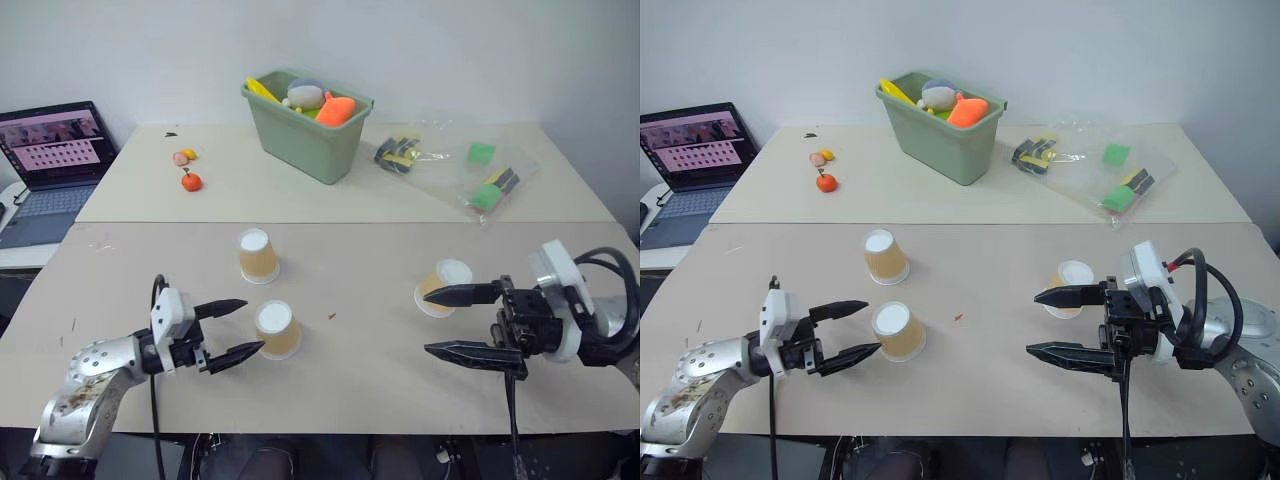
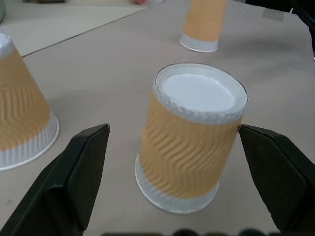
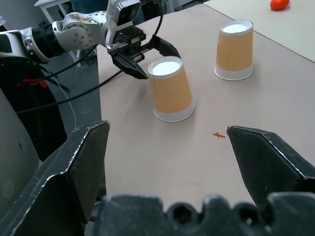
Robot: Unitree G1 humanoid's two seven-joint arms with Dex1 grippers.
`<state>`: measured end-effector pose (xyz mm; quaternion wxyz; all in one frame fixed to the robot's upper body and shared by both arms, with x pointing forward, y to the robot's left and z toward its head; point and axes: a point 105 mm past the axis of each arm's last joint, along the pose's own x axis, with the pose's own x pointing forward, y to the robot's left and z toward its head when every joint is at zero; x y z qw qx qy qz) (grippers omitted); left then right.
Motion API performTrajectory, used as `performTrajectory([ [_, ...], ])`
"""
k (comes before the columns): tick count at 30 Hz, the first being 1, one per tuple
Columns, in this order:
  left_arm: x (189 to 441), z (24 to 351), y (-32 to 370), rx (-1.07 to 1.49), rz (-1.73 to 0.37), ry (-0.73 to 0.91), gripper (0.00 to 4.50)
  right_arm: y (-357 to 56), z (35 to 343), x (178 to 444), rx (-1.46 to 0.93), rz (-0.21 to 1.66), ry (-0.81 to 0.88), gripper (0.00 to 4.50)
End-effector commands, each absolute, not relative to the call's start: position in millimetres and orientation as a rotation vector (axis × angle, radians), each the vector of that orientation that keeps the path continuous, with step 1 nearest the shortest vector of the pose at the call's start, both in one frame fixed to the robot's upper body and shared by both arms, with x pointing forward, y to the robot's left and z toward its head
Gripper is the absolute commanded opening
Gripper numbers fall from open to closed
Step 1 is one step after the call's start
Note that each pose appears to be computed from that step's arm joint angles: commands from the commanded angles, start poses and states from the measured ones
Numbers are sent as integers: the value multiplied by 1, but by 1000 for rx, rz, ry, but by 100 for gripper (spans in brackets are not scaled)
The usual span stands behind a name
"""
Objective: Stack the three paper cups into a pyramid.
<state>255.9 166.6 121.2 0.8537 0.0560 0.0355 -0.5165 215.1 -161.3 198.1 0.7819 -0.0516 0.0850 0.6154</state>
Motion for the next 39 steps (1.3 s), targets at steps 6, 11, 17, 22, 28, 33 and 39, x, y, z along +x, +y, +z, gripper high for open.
performTrajectory([
  [6, 265, 136, 135, 105, -1133, 38, 446, -158, 205, 214, -123, 1327, 140, 450],
  [11, 269, 138, 132, 99, -1133, 42, 446, -158, 207, 215, -119, 1314, 123, 450],
  [17, 276, 138, 126, 76, -1134, 40, 392, -158, 209, 217, -121, 1301, 111, 450],
  [22, 285, 139, 122, 50, -1108, 30, 250, -158, 212, 219, -116, 1294, 100, 450],
  [28, 306, 147, 109, 84, -1065, -17, 249, -158, 213, 221, -116, 1291, 91, 450],
  [33, 329, 164, 82, 105, -1064, -97, 249, -156, 214, 223, -116, 1292, 82, 450],
  [39, 345, 161, 39, 115, -1135, -121, 249, -151, 213, 223, -111, 1288, 67, 450],
])
